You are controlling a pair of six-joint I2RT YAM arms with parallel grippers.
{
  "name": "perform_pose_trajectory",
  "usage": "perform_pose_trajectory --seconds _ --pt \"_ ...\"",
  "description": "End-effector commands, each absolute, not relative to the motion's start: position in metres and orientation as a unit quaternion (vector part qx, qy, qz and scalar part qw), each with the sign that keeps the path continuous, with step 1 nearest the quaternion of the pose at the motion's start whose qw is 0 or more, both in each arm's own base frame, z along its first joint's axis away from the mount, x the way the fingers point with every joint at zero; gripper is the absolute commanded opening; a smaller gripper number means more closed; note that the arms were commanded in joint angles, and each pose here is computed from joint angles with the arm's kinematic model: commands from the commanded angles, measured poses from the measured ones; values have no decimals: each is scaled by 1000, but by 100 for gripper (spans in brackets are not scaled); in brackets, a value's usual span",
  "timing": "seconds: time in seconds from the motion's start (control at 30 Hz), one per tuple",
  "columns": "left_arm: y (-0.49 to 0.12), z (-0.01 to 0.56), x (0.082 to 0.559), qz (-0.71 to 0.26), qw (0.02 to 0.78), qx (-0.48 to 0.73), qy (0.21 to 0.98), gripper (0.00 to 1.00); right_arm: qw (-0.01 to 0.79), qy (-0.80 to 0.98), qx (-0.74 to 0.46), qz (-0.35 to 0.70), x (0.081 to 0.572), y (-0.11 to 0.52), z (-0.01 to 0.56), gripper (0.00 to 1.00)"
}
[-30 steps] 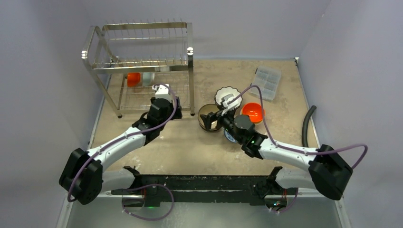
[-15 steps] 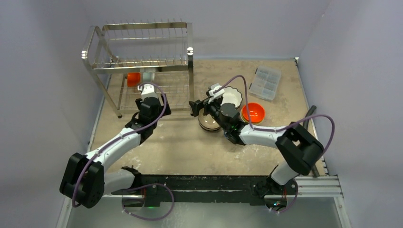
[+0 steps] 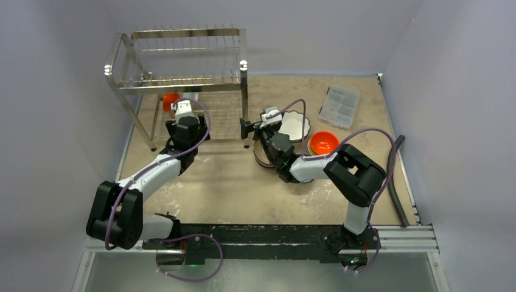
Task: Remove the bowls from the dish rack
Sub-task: Adjust the bowl in the dish rack.
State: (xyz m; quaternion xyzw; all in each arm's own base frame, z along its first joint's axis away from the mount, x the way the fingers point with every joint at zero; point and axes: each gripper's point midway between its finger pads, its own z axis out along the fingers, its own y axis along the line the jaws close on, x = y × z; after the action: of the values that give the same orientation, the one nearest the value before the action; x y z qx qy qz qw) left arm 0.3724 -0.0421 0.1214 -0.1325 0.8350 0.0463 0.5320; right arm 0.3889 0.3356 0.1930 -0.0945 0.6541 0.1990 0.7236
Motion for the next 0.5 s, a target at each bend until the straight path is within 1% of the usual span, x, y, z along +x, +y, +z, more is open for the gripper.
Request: perform_pose_trajectory --seconds 0.0,0.27,0.47 --pt "-29 153 395 85 574 -124 805 81 772 607 -39 185 397 332 239 98" --pt "-10 170 409 165 584 -101 789 81 778 619 -32 101 402 344 227 97" --pt "-5 172 417 186 584 -95 784 81 775 626 -15 86 407 350 220 85"
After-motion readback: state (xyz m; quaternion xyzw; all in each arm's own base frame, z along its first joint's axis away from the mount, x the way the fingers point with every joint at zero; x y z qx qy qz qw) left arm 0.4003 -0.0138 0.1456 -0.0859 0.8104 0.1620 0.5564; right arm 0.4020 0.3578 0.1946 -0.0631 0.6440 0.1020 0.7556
